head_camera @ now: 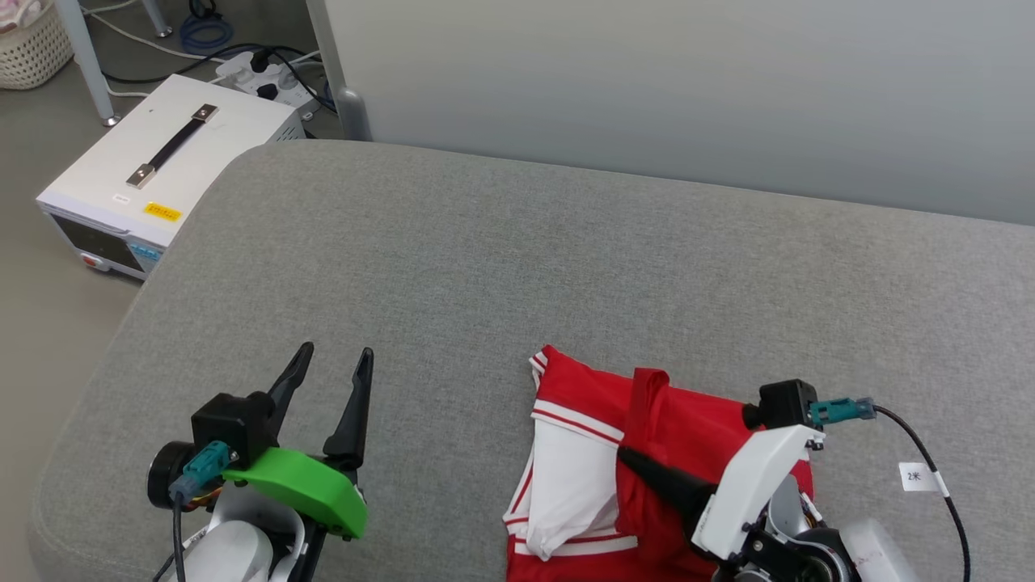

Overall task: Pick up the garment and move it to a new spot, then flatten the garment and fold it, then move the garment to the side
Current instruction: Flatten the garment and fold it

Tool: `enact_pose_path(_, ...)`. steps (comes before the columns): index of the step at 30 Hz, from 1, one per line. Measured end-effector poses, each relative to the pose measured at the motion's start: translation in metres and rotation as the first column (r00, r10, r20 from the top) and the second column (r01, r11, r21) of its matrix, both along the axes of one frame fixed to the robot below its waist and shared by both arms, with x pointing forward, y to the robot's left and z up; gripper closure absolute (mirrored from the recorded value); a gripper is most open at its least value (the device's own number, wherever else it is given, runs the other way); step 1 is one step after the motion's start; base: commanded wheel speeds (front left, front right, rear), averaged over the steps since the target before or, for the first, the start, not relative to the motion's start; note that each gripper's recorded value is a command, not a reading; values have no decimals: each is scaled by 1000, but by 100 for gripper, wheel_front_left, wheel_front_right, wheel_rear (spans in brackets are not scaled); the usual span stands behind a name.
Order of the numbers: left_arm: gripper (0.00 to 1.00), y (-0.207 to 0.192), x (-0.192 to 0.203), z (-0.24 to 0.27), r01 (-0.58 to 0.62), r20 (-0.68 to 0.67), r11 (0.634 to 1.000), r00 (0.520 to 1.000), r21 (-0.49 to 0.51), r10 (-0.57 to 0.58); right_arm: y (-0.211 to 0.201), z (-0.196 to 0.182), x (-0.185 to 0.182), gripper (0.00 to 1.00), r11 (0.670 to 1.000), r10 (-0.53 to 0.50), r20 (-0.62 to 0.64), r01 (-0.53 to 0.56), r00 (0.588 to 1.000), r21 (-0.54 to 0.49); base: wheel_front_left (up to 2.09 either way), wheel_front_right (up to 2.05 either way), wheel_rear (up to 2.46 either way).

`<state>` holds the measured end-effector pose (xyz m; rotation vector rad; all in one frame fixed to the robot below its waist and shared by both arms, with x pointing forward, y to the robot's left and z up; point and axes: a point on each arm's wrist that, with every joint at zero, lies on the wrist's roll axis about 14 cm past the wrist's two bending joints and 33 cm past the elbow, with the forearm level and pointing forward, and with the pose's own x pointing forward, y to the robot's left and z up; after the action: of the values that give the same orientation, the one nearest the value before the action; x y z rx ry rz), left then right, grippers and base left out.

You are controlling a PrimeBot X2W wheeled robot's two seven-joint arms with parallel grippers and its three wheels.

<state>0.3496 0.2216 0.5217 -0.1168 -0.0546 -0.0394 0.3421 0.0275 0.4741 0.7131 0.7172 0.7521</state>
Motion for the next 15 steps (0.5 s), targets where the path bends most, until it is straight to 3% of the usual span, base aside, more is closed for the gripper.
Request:
enact_pose_path(13, 0, 11, -7, -10, -35, -32, 999, 999, 2, 35, 34, -23, 18, 100, 1000, 25, -54, -26, 998, -4, 0, 0, 0)
enact_pose_path(14, 0, 11, -7, -11, -38, -35, 999, 999, 2, 38, 35, -26, 19, 23, 1000, 28, -56, -29, 998, -13, 0, 0, 0)
enact_pose_path(15, 0, 12, -8, -12, -40, -38, 999, 998, 2, 40, 37, -28, 20, 0, 999, 30, -55, -31, 998, -18, 0, 0, 0)
